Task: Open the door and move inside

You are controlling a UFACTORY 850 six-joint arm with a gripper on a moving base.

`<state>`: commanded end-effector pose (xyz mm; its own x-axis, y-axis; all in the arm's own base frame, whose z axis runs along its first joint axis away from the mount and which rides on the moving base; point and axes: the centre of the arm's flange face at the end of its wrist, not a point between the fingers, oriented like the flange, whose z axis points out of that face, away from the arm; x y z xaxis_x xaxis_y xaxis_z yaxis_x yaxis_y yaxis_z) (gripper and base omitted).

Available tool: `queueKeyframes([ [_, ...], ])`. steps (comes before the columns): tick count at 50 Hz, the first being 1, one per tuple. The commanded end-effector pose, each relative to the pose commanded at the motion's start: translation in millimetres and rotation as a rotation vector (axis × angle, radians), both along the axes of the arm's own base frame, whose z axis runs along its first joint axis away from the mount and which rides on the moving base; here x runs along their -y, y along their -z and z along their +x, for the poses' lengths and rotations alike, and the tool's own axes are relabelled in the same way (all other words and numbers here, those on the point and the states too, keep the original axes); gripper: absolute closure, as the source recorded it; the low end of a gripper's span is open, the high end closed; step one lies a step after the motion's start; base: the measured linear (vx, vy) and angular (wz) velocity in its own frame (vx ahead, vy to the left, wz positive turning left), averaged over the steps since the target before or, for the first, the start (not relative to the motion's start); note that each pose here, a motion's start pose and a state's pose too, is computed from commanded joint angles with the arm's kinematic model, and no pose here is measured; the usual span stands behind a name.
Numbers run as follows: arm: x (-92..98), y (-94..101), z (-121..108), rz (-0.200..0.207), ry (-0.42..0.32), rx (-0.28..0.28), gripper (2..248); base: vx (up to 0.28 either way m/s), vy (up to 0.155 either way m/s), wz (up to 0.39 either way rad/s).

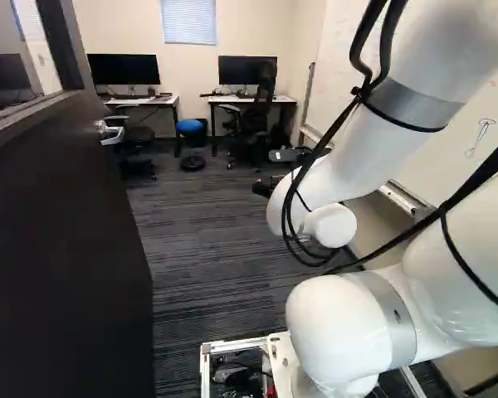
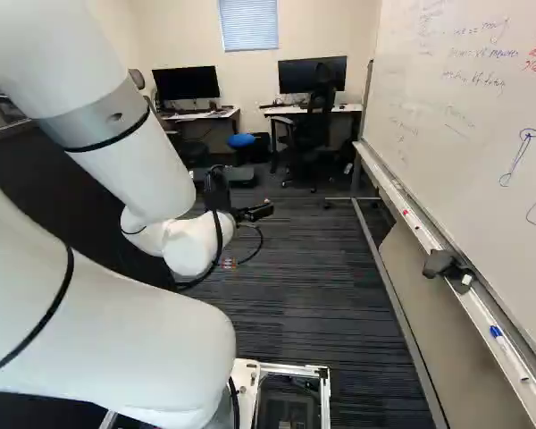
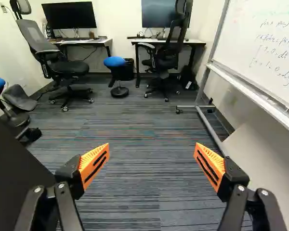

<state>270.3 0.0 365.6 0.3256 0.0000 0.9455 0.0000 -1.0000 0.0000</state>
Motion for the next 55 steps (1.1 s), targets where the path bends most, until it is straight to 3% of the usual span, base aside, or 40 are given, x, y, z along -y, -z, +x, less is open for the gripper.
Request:
queueKeyframes([
  [55, 0.0, 0.0, 0.0, 0.0, 0.0, 0.0, 3, 0.162, 0.0, -0.004],
])
